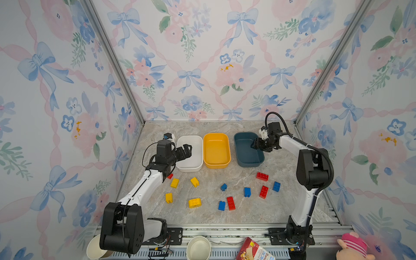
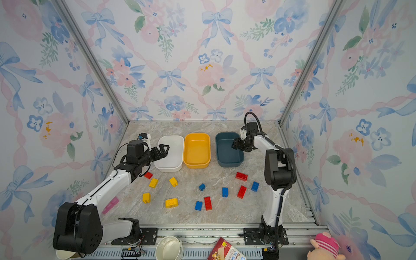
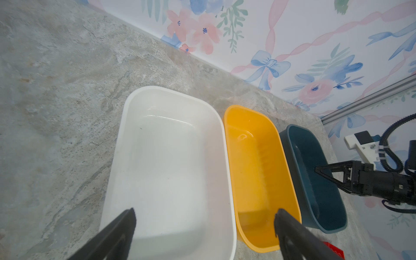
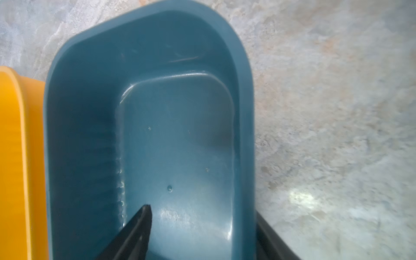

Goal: Sort the legos into containers by color
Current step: 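Pull the teal bin with the right gripper alongside the yellow bin, then withdraw the right gripper from the teal bin toward the red bricks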

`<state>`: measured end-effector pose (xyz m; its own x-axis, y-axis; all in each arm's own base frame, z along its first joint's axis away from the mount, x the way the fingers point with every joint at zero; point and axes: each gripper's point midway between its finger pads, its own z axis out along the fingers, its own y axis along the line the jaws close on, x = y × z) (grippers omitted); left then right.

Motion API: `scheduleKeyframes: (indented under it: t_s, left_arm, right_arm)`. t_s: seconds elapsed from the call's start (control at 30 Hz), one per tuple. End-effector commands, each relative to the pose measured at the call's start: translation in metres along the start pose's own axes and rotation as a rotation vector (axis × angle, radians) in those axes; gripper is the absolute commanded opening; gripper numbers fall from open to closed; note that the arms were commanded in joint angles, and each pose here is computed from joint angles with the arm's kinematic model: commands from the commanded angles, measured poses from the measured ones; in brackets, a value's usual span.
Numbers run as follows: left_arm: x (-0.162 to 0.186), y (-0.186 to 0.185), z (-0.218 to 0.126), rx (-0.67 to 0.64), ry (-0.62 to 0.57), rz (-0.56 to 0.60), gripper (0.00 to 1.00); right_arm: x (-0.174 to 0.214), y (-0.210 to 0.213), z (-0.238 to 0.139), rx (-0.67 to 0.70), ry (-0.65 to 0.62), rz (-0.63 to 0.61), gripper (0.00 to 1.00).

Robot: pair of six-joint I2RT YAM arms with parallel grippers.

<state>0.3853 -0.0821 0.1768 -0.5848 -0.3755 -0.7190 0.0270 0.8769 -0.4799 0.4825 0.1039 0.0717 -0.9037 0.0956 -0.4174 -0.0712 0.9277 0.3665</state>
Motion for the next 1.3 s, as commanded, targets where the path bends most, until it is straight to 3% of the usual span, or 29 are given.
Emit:
scheduleKeyframes:
  t_s: [0.0,0.73,1.03,1.27]
  left_arm:
    - [0.0,0.001,-0.001,0.01,-0.005,0.021,0.98]
    - [0.0,0.003,-0.005,0.009,-0.01,0.013,0.98]
    - [-0.001,0.003,-0.005,0.012,-0.013,0.011,0.98]
    - [0.002,0.003,-0.005,0.017,-0.014,0.007,0.98]
  right_arm:
    - [-0.011,0.021,-0.015,-0.027,-0.051,-0.025,0.67]
    - [0.0,0.042,-0.01,-0.046,-0.034,-0.018,0.67]
    - [0.001,0.025,-0.053,0.039,-0.083,0.005,0.71]
    - [0.038,0.008,-0.089,0.114,-0.076,0.069,0.77]
